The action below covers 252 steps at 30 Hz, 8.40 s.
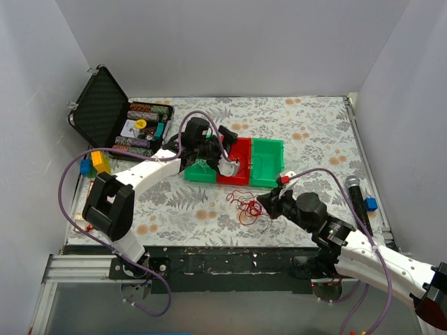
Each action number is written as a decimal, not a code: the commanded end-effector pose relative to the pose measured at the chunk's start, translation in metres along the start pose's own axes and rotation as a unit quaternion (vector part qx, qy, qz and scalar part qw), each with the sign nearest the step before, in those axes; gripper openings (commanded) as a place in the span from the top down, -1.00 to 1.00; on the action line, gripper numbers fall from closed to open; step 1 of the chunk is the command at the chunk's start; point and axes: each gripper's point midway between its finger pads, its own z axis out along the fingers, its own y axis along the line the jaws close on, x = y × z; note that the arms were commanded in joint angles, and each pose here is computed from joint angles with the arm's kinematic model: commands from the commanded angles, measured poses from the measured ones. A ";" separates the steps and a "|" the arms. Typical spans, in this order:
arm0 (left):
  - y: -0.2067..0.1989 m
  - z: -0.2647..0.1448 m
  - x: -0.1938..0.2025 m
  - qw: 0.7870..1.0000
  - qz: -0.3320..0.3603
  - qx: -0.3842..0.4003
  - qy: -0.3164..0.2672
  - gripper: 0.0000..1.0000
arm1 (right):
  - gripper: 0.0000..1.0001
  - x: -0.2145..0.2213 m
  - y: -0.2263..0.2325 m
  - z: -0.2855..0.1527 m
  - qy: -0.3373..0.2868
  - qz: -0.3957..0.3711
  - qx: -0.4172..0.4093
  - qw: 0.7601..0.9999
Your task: Untangle the cables
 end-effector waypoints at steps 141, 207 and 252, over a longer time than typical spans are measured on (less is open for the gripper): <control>0.123 -0.131 0.039 0.875 -0.343 -0.338 0.056 -0.02 | 0.97 0.003 -0.086 0.252 0.137 0.061 0.173 0.973; -0.118 0.025 -0.017 0.985 -0.162 0.060 0.001 0.17 | 0.57 0.097 -0.033 0.031 0.221 0.095 0.032 0.970; -0.169 0.004 -0.193 0.937 0.017 0.210 -0.279 0.16 | 0.57 0.016 -0.072 0.012 0.101 0.145 0.146 0.973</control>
